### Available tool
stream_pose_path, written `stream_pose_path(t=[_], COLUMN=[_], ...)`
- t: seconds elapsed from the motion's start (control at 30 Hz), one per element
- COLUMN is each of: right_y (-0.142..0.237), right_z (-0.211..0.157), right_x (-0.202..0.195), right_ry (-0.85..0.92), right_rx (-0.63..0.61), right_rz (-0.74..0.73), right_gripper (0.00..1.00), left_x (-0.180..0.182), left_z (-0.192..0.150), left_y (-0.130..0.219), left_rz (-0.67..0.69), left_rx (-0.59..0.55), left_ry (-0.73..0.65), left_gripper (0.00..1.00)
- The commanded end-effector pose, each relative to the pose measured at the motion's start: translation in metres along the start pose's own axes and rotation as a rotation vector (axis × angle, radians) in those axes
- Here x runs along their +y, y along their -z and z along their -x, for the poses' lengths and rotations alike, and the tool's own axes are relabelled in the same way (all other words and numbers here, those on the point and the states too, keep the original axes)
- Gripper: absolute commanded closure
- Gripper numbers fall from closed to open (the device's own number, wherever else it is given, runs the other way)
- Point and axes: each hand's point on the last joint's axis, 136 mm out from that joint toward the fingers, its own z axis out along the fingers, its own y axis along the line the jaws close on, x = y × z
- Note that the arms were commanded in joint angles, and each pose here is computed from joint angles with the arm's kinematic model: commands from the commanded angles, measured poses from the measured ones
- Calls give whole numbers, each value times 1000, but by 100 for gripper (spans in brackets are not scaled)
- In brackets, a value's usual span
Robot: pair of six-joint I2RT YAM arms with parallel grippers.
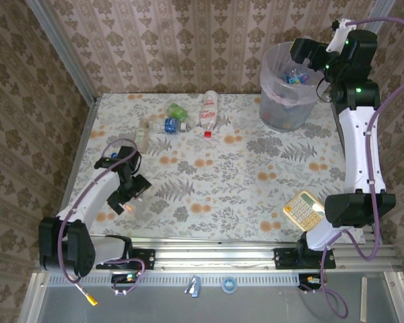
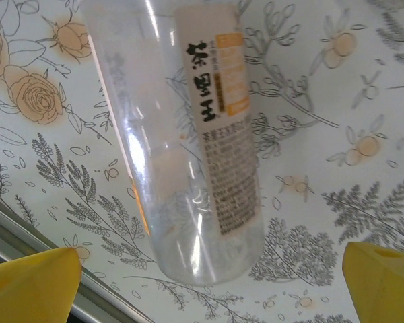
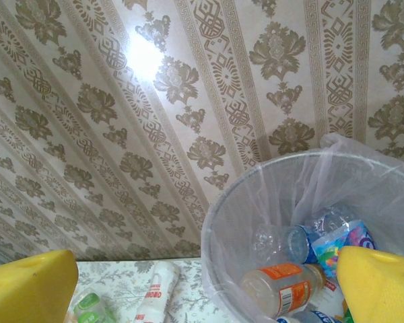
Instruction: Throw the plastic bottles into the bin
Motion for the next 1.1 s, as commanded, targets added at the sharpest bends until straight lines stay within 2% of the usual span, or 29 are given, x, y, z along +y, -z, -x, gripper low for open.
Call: stream_pose_path(t=[0.0, 0.23, 0.43, 0.57, 0.8, 0.97, 1.07], right_y=[15, 15, 18, 21, 23, 26, 27], right_z=[14, 9, 8, 9, 9, 10, 9], right_x=[13, 14, 14, 12, 8, 5, 6], right_ry=[34, 29, 40, 61, 67, 67, 58], right_rx=[-49, -38, -36, -46, -55, -69, -60], right_rz=[41, 54, 49, 29, 9, -11, -4], right_gripper=[0, 0, 0, 0, 0, 0, 0], left_x=[5, 6, 4, 1, -9, -20, -36], left_z=[-5, -3, -4, -3, -8, -6, 3], left_y=[-15, -39, -52, -47, -18, 22, 60], left_rz=[20, 49, 17, -6, -36, -145, -238], left_rx=[52, 86, 114, 105, 75, -48, -187], left_ry=[21, 24, 33, 6, -122, -145, -214], left_gripper=[0, 6, 31, 41, 48, 57, 63])
